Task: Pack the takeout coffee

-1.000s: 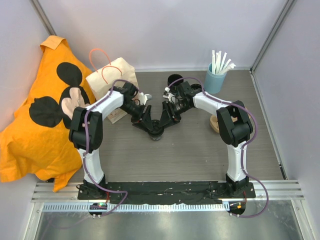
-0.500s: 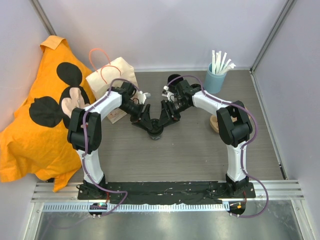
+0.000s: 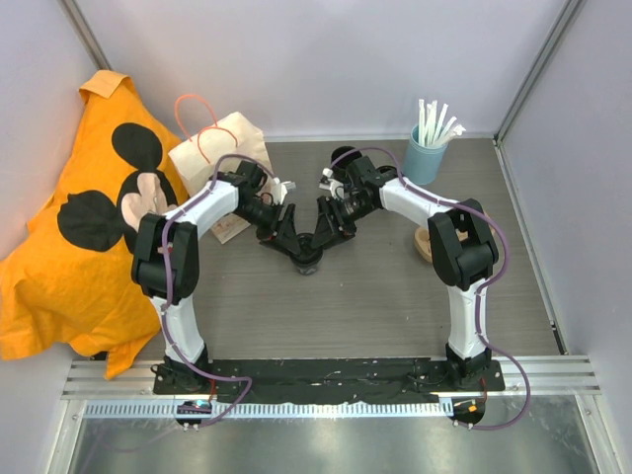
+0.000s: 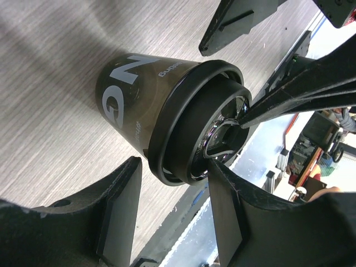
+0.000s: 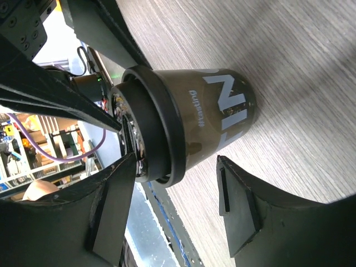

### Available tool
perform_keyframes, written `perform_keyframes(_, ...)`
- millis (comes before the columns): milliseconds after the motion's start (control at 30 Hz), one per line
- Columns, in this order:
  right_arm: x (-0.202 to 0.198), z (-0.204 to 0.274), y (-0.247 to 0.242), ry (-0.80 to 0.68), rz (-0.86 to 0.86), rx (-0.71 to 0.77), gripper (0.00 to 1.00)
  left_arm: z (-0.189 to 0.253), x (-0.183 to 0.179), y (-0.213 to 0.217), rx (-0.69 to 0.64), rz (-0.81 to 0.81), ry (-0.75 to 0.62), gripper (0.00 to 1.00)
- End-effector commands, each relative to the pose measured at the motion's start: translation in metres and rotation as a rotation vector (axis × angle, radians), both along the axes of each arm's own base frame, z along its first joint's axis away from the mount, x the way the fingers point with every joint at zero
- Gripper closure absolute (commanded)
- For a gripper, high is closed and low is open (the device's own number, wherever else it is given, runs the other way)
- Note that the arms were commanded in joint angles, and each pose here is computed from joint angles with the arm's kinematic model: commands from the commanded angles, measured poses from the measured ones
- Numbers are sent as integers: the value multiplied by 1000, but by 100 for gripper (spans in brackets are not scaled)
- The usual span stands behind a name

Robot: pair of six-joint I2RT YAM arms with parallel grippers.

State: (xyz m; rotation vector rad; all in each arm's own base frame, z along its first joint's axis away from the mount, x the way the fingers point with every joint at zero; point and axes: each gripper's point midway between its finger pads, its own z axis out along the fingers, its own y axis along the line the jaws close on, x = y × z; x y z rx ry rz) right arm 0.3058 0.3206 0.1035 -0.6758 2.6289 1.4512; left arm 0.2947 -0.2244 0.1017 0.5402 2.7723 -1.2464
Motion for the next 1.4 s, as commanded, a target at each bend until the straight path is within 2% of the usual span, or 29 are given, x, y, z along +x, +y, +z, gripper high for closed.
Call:
perform_keyframes(0,4,34,8,-79,27,67,34,-8,21,13,54,3,-136,46)
perform_keyframes(633,16,41,-1,-98,-5,75,33,10,13,7,-36,-14,-142,45)
perform_keyframes(933,22,59,-11,-128,-21,108,32,13,3,8,-57,-23,-134,44)
perform_keyframes(1367,7,49,-17,-95,7,123,31,14,17,2,-69,-14,-118,44)
